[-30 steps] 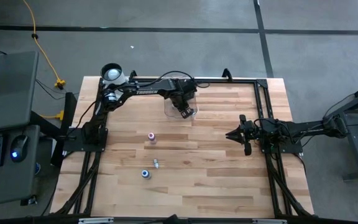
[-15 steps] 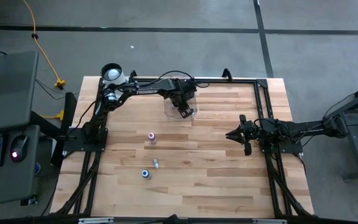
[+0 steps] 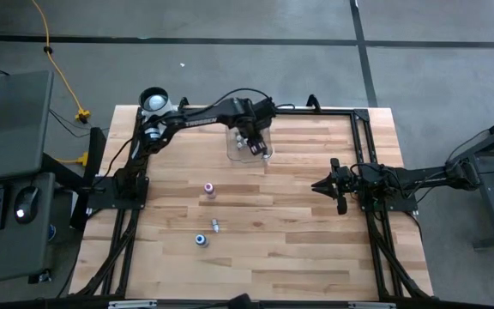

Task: Pick & Place food coloring
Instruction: Put the large blue food coloring bottle into the container

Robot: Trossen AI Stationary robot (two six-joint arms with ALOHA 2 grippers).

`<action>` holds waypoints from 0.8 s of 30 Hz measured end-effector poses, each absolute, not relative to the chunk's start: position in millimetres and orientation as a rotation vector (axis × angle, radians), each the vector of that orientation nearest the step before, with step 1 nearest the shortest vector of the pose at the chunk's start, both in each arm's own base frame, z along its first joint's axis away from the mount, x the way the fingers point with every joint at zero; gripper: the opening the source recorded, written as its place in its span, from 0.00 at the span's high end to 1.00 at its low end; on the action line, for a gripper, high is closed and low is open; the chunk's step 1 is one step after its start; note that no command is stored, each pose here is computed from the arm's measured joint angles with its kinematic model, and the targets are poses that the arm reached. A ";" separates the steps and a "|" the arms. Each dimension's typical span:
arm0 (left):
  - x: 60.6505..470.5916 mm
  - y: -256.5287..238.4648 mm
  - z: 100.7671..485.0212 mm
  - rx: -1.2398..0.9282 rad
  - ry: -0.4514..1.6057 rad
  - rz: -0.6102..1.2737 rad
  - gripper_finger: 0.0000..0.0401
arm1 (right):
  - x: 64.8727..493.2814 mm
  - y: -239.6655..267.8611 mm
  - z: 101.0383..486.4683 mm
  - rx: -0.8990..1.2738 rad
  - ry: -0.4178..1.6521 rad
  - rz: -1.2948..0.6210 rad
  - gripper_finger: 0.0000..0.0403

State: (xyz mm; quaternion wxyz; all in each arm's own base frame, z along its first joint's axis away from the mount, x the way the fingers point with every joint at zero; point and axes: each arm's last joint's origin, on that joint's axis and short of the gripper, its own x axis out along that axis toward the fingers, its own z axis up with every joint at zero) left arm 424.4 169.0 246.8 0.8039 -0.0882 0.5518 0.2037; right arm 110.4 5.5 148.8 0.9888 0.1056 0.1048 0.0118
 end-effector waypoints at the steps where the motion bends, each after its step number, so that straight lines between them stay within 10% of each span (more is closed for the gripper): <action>1: 424.2 168.2 253.4 -0.178 1.184 0.431 0.65 | 110.4 5.5 148.8 0.212 0.210 0.024 0.88; 24: 348.5 81.9 397.8 0.088 1.120 -0.087 0.65 | 110.4 5.4 148.8 0.212 0.210 0.023 0.87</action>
